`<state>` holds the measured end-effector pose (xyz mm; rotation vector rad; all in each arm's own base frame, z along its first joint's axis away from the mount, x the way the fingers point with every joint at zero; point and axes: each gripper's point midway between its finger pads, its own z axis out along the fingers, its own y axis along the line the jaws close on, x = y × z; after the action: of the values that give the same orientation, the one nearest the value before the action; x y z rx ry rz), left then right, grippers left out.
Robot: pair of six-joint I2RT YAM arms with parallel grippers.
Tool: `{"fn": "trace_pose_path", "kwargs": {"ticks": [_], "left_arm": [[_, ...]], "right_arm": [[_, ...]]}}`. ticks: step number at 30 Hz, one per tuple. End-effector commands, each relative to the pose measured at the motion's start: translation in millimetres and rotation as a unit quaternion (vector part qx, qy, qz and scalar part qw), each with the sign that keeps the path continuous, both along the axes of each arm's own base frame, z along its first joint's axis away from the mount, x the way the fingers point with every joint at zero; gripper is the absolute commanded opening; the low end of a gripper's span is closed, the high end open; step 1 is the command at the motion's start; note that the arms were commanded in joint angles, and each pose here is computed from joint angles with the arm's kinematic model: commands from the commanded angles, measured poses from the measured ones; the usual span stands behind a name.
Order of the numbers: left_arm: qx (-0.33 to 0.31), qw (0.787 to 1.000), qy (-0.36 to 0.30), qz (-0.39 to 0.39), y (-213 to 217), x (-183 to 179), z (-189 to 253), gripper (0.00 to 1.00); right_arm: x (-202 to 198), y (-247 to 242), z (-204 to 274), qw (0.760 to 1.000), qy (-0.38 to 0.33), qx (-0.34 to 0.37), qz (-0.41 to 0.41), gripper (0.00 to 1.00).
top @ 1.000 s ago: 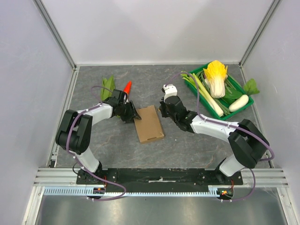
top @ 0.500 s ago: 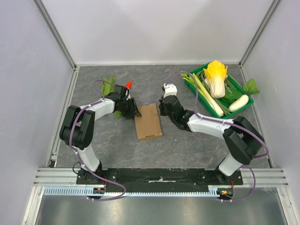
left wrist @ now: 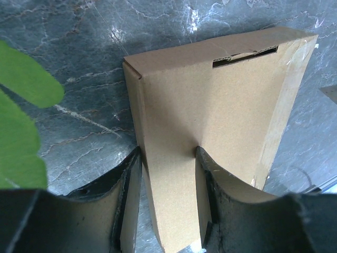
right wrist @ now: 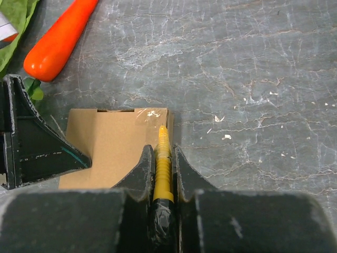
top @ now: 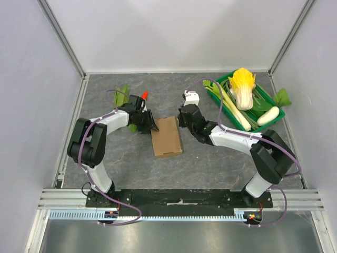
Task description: Unpack the express box
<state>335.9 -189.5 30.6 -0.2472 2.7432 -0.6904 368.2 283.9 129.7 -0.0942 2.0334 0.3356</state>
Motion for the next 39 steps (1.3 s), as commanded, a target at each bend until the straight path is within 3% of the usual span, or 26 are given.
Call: {"fn": "trace_pose_path", "kwargs": {"ticks": [1, 39], "left_arm": [[0.087, 0.996, 0.025, -0.009, 29, -11, -32, 0.23], [0.083, 0.996, 0.028, -0.012, 27, -10, -32, 0.2]], "right_arm": [[10, 10, 11, 1.0, -0.007, 0.025, -0.008, 0.0], [14, 10, 2, 1.0, 0.007, 0.021, -0.011, 0.0]]}}
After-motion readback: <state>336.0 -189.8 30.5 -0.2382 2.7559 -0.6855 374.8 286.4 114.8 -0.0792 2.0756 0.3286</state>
